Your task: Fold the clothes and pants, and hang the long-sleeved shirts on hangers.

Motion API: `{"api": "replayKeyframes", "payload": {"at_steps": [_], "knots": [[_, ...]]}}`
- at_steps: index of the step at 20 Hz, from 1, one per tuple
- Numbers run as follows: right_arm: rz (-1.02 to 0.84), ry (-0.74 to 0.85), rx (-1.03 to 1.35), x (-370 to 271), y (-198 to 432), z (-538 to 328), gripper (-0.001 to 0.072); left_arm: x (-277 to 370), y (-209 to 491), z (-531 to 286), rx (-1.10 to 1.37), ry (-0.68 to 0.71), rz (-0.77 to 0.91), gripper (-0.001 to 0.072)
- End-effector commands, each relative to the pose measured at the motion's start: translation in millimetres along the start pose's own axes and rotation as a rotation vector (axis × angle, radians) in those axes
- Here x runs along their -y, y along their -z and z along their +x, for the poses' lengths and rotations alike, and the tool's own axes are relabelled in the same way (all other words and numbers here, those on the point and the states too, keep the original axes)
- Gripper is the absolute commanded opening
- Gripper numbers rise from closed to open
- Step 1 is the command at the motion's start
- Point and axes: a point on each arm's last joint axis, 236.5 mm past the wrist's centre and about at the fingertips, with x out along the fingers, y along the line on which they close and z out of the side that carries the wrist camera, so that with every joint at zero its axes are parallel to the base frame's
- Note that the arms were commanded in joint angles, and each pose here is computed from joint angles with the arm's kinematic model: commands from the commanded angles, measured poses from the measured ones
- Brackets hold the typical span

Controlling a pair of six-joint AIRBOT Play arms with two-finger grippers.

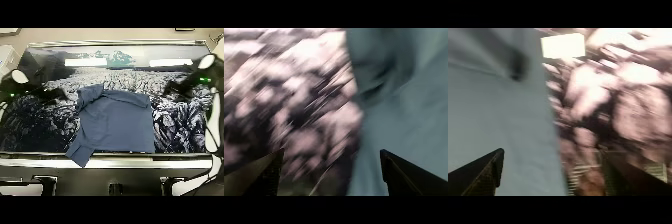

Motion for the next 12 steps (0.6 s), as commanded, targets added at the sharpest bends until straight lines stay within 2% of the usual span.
{"api": "replayKeyframes", "payload": {"at_steps": [1,4,7,10,12], "knots": [[0.135,0.122,-0.096,78.0,55.3,-28.5,0.0647,-67.3,87.1,-15.5,-0.274,-0.128,-0.097,0.0716],[0.135,0.105,-0.126,90.3,103.7,3.2,0.0646,-75.5,164.0,25.1,-0.316,-0.098,-0.071,0.0714],[0.115,-0.062,-0.216,59.2,156.4,50.5,0.0653,-52.7,231.2,69.8,-0.356,0.053,-0.129,0.0714],[0.163,-0.192,-0.289,34.5,186.4,76.8,0.0654,-22.7,242.9,89.2,-0.333,0.209,-0.172,0.0714],[0.177,-0.217,-0.316,29.8,195.2,81.7,0.0654,-13.6,237.1,90.9,-0.307,0.247,-0.178,0.0713]]}}
